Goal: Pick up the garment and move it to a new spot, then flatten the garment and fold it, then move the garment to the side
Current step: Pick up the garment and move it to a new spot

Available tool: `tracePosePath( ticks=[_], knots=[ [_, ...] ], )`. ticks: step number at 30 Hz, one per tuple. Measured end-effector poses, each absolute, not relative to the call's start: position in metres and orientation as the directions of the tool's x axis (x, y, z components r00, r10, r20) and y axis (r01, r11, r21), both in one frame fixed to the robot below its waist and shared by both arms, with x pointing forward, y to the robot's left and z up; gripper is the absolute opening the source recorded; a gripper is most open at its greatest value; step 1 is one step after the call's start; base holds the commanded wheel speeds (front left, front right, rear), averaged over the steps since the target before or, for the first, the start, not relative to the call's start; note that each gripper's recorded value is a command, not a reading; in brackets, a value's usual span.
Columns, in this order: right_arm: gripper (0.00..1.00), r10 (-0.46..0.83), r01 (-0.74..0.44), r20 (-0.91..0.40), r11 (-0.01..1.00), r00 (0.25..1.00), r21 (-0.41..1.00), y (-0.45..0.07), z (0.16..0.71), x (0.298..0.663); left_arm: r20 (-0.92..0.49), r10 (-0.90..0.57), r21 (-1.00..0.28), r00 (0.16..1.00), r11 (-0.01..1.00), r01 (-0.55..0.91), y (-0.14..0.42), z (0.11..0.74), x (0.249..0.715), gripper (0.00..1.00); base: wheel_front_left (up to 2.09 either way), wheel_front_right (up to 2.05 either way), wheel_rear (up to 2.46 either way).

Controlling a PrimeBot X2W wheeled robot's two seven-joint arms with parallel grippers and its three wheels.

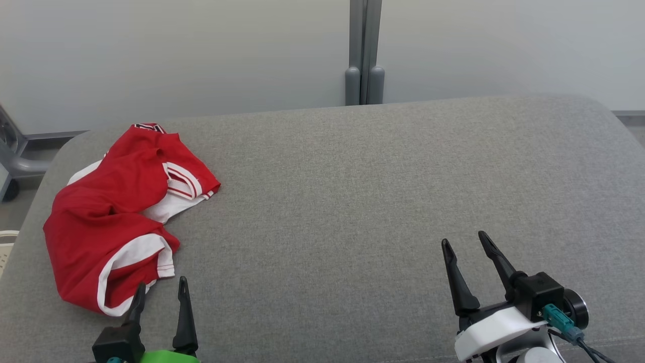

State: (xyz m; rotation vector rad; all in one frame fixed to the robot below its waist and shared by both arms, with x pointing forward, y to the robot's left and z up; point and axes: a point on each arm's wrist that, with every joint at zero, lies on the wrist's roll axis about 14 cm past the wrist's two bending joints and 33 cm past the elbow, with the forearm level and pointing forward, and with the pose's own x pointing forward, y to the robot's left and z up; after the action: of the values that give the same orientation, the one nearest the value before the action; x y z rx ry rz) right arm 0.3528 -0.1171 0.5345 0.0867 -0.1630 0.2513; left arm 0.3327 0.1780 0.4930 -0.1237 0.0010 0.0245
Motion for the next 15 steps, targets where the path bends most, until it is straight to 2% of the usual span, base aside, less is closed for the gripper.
tracePosePath(
  ticks=[15],
  knots=[
    [1.0,0.241,-0.256,0.168,0.964,0.956,0.074,-0.1165,0.5336,0.3549,-0.007,0.036,-0.123,0.999,0.992,-0.037,0.1814,0.4927,0.3291,1.0,0.0,0.0,0.0]
  ],
)
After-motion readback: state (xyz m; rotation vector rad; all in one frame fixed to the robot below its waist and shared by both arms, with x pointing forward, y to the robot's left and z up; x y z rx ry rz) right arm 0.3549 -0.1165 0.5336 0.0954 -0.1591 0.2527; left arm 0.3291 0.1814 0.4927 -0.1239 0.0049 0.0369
